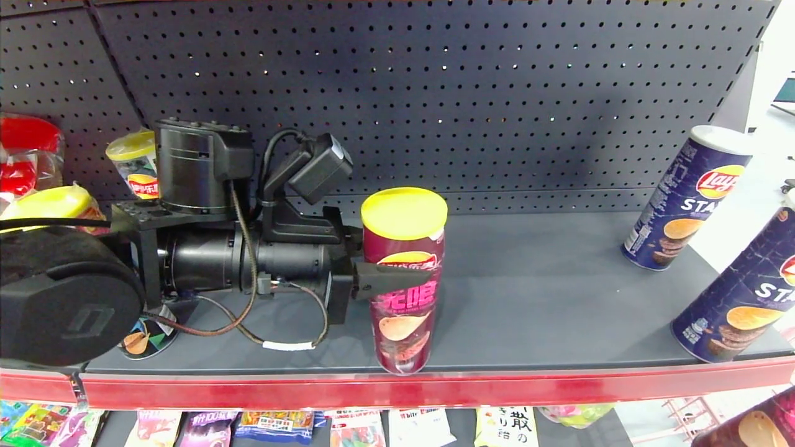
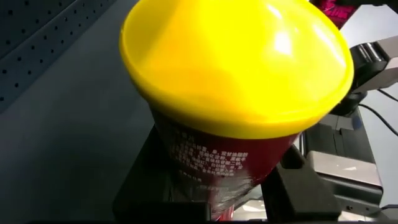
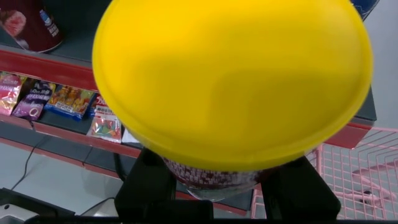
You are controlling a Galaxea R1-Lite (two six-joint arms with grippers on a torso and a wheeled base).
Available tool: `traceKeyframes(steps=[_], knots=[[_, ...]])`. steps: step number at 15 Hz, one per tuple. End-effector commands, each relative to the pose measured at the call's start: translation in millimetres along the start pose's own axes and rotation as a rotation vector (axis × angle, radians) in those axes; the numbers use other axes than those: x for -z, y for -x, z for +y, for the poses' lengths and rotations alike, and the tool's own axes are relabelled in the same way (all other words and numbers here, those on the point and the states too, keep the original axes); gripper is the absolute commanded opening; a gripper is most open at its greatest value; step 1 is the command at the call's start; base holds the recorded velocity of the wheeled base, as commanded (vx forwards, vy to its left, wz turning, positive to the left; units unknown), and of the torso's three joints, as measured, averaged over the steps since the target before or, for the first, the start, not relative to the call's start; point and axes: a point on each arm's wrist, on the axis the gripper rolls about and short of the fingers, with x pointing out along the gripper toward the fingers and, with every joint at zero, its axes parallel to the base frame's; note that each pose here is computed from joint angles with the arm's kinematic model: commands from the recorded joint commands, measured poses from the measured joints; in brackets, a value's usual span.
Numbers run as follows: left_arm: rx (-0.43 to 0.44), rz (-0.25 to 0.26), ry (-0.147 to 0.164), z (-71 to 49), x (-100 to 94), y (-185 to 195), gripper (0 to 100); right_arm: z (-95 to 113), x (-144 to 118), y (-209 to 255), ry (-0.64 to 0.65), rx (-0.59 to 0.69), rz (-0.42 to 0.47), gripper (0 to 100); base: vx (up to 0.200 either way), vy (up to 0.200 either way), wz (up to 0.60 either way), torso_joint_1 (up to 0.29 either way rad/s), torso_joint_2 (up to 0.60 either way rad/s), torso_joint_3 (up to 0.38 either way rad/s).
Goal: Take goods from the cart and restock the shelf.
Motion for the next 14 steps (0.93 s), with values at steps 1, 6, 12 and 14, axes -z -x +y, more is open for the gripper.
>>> traceKeyframes(steps=[1,6,12,14], knots=[[-0.005,0.009,0.005,0.5,3.7,-1.1,0,-0.1,-0.9,-0.9,0.002,-0.003,0.004,0,0.000,0.000,0.00,0.000,0.00,0.000],[-0.019,0.010,0.003,-1.4,7.5,0.7,100,-0.2,-1.9,-1.4,0.002,-0.005,0.006,0,0.000,0.000,0.00,0.000,0.00,0.000],[-0.038,0.043,0.031,-24.6,24.1,24.6,100,-1.2,-27.9,-12.9,0.026,-0.076,0.026,0,0.000,0.000,0.00,0.000,0.00,0.000],[-0.051,0.055,0.041,-48.1,36.5,50.3,100,2.2,-64.5,-37.5,0.073,-0.182,0.059,0,0.000,0.000,0.00,0.000,0.00,0.000]])
